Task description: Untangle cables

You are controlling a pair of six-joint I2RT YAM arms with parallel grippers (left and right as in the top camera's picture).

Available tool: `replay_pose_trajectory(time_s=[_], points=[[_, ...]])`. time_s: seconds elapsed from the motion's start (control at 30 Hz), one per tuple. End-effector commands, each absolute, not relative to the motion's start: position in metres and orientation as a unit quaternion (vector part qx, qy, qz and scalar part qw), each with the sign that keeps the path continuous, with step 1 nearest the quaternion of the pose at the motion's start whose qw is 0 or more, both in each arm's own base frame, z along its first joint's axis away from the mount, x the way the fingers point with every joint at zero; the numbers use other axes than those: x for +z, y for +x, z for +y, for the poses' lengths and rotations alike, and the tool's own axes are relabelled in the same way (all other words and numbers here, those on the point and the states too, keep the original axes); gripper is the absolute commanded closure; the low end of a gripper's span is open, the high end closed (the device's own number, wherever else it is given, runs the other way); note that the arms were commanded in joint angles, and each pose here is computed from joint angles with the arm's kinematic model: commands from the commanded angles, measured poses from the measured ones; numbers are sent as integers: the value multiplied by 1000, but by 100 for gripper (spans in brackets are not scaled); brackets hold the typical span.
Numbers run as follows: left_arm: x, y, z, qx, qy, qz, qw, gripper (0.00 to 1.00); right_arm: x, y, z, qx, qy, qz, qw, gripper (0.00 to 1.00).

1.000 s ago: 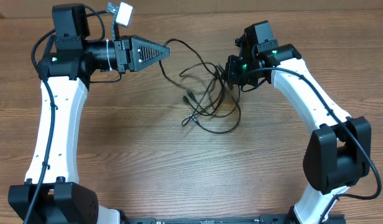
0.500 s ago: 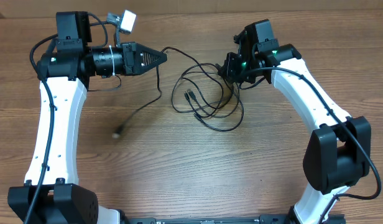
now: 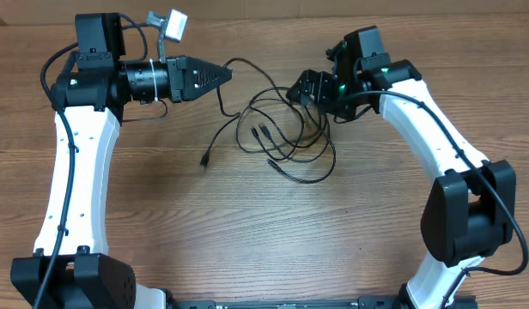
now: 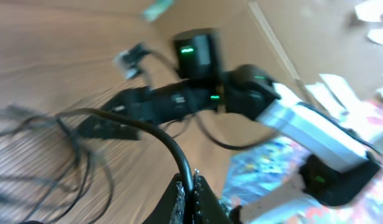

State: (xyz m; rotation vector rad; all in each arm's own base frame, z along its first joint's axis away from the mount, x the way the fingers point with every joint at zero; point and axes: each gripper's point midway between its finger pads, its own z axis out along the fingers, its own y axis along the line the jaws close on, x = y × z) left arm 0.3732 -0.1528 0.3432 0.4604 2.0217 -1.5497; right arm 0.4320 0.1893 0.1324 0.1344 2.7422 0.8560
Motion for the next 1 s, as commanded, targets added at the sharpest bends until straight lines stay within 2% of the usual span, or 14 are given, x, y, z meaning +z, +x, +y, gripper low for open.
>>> replay_pose_trajectory(time_s=[0.0,0.1,0.3,0.63,0.97], points=[[390,345,-156,-637,238,676,284,96,132,437,173,286,65,947,133,0],[406,339,-157,-649,261,655,286,96,134,435,169,298,57,944,128,0],[438,328,-157,-629,301,638,325,96,162,426,193,384,-55,910,143,0],[484,308,-158,-612,331,625,352,96,242,426,215,466,-149,838,241,0],[522,287,-159,-597,354,615,375,96,320,417,220,504,-178,783,318,0]])
